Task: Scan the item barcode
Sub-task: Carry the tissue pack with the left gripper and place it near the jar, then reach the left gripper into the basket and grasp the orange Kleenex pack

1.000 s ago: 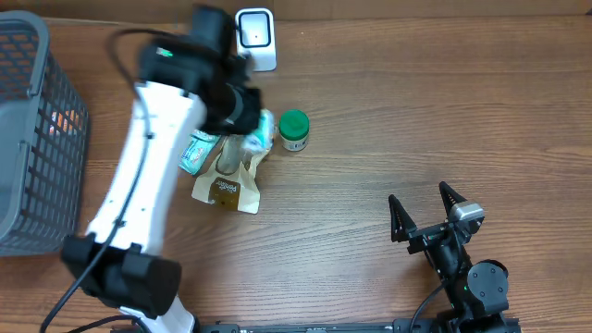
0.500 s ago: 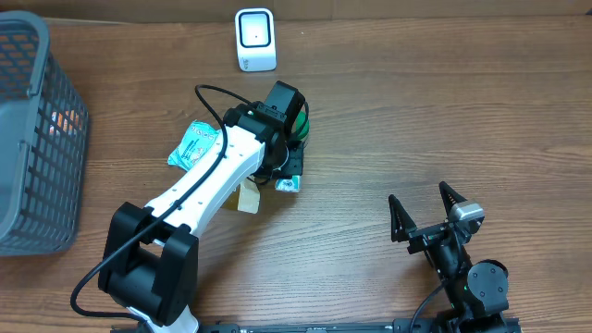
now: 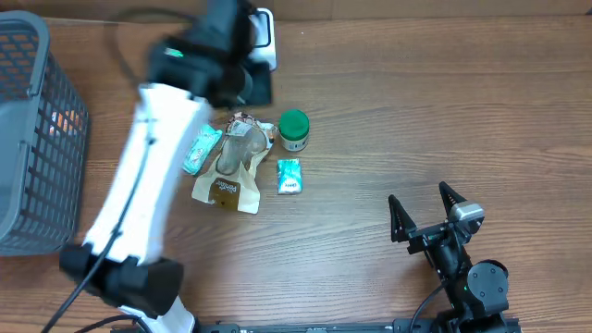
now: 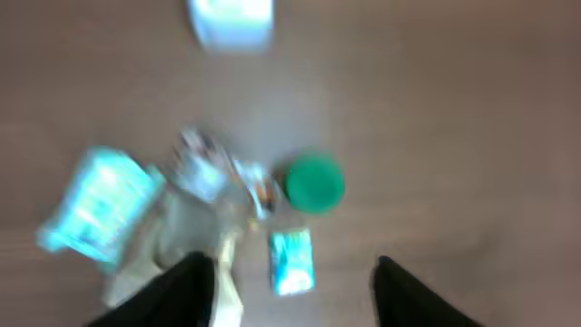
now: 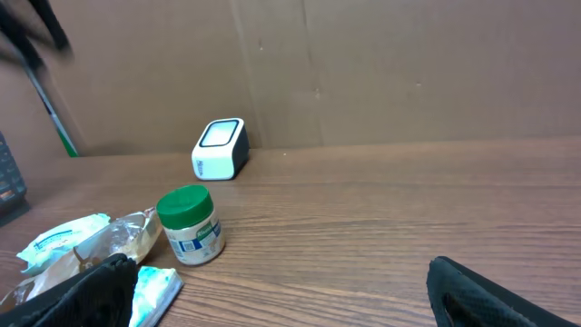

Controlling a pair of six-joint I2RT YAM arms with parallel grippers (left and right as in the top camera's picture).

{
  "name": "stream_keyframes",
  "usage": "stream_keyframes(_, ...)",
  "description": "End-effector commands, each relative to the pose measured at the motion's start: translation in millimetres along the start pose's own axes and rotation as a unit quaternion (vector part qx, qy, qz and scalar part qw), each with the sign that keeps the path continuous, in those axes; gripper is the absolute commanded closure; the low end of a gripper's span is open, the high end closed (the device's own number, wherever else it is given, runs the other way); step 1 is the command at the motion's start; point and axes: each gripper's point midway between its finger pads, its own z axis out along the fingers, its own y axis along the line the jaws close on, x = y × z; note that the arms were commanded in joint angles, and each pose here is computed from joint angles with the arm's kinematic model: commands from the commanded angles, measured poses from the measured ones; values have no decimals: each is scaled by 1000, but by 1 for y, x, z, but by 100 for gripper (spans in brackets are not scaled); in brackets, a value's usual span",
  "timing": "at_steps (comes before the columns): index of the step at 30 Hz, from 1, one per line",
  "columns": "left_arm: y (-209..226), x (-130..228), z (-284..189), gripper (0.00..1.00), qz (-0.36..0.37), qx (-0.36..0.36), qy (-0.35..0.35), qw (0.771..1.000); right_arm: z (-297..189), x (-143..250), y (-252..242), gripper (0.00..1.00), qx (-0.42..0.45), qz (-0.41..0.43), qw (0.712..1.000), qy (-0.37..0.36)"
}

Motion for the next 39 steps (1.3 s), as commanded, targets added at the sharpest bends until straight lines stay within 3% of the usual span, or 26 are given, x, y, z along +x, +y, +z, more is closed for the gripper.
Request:
stream_keyframes(1,44,-70,-109,31,-36,-5,-158,987,0,3,-2,0,3,0,1000,0)
stream_keyframes(4,110,-98,-166,24,-98,-43,-245,964,0,3,-2,0,3,0,1000,0)
stream_keyframes(6,195,-100,-195,24,-214,-95,-283,930,0,3,-2,0,3,0,1000,0)
stream_keyframes(10,278,-83,-201,24,-326,-141,-281,892,0,3,-2,0,3,0,1000,0)
stream_keyframes(15,370,-55,-180,24,-392,-198,-242,865,0,3,-2,0,3,0,1000,0)
stream_keyframes(22,432,-34,-110,26,-359,-222,-140,896,0,3,-2,0,3,0,1000,0)
stream_keyframes(27,447,-38,-51,27,-320,-173,-96,926,0,3,-2,0,3,0,1000,0)
stream_keyframes(39,479,-11,44,26,-323,-152,-11,934,0,3,-2,0,3,0,1000,0)
